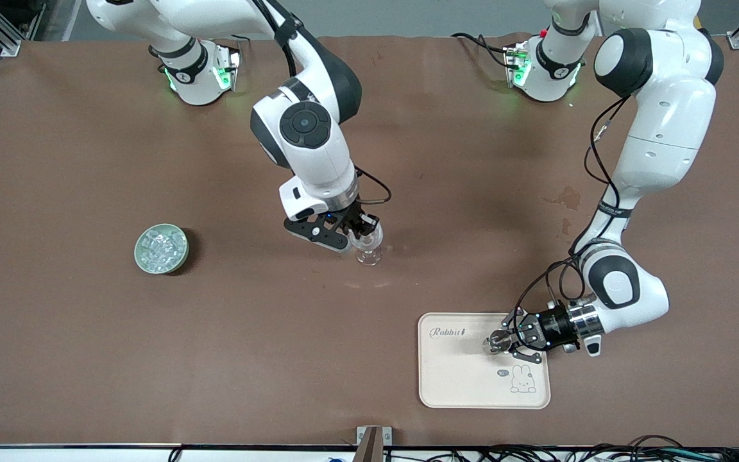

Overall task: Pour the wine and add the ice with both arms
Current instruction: 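Drop the ice into the glass while the left gripper sets the jigger on the tray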

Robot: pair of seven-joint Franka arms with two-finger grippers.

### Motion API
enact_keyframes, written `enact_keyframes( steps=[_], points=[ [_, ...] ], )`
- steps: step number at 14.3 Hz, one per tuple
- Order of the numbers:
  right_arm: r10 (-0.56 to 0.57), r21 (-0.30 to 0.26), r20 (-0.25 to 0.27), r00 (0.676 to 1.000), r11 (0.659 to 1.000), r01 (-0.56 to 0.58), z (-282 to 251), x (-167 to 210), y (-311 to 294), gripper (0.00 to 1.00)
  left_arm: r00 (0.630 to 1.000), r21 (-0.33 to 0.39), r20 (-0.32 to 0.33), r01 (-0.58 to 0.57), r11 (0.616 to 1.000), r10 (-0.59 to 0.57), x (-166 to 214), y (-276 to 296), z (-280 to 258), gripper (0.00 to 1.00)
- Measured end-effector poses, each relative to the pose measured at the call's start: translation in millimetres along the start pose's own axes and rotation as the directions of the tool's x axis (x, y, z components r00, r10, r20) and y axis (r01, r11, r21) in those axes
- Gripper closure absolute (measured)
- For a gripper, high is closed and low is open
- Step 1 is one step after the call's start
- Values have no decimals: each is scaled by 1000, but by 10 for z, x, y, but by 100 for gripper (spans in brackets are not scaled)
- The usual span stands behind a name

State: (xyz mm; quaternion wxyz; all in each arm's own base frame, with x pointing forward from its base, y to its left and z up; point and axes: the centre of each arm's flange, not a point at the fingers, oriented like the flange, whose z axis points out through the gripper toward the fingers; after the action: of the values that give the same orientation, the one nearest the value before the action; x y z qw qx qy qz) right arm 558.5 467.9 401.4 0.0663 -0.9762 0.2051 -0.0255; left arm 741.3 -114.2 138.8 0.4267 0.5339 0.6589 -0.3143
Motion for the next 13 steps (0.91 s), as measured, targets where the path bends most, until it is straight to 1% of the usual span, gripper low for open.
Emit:
enact_keyframes(
  steps=[6, 7, 8, 9, 13],
  points=[
    [0, -7, 2, 1000, 1000, 0, 88, 2, -2, 75, 1000, -1, 3, 6, 1000, -6, 79, 6, 46, 78],
    [0, -5, 1, 1000, 1000, 0, 101, 4, -5, 75, 1000, -1, 3, 7, 1000, -7, 87, 7, 51, 74],
    [1, -2, 0, 1000, 1000, -1, 111, 7, -9, 75, 1000, -1, 4, 7, 1000, -7, 88, 9, 53, 74],
    [1, -1, -1, 1000, 1000, -1, 119, 9, -12, 75, 1000, -2, 5, 6, 1000, -6, 85, 13, 53, 70],
    [0, 0, -2, 1000, 1000, 0, 123, 10, -14, 75, 1000, -16, 11, -6, 1000, 7, 9, 81, 3, 33]
  ],
)
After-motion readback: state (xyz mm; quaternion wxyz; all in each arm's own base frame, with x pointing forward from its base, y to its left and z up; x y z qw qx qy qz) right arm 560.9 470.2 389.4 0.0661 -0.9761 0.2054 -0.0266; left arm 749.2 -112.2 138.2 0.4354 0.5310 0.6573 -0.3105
